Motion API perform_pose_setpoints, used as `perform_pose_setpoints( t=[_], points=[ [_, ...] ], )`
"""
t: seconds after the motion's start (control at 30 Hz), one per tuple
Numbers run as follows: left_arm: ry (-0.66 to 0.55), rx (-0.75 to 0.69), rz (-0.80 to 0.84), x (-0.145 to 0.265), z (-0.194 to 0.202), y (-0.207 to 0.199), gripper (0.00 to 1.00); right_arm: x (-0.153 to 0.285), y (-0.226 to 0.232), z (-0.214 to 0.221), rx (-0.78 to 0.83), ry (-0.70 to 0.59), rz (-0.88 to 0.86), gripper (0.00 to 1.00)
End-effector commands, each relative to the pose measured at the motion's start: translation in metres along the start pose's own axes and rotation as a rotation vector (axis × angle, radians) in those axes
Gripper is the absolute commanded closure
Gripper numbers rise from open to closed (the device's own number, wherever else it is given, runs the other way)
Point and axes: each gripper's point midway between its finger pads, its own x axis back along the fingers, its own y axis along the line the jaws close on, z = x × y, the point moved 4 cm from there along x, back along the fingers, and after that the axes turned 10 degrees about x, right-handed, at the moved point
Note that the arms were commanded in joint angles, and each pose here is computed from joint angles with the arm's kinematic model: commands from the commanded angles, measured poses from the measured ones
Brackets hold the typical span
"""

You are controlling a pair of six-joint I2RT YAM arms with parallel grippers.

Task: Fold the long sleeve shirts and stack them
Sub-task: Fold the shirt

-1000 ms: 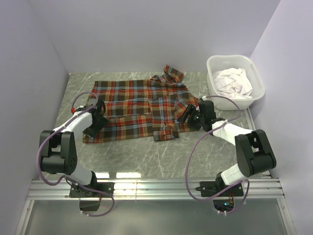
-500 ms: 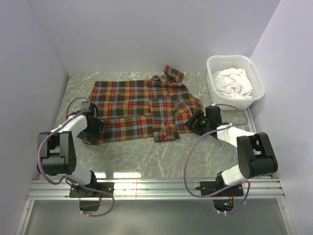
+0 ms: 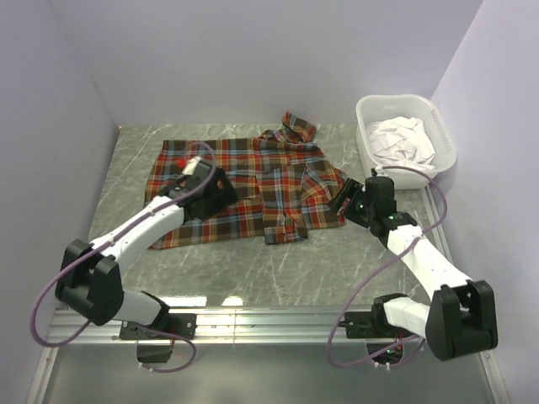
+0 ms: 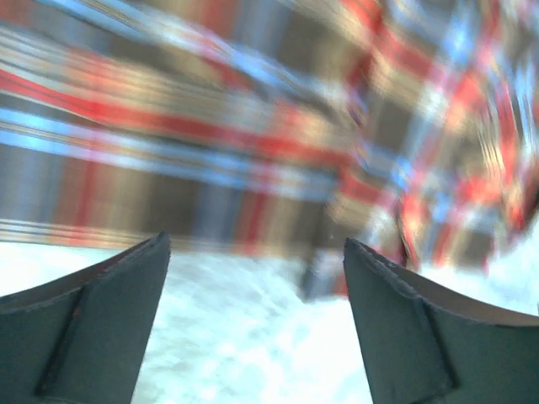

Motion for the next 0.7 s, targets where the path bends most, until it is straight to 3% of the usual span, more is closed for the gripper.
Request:
perform_pose_setpoints(
  t=[0.0,0.27,0.67],
  points=[
    [0.170,-0.005,0.122,-0.007,0.049,-0.039,0.12,0.015,0.002,-0.011,0.048,-0.046,0.007,0.15],
    [0.347,-0.112,0.079,-0.036,0.122,-0.061,0.29,0.023,0.003,-0.003,0.052,-0.060,-0.028,0.15],
    [0.438,-0.154,-0.009,-0.054,0.158,-0.047,0.42,0.017,0.004,0.004,0.049,-0.037,-0.048,0.16]
  ],
)
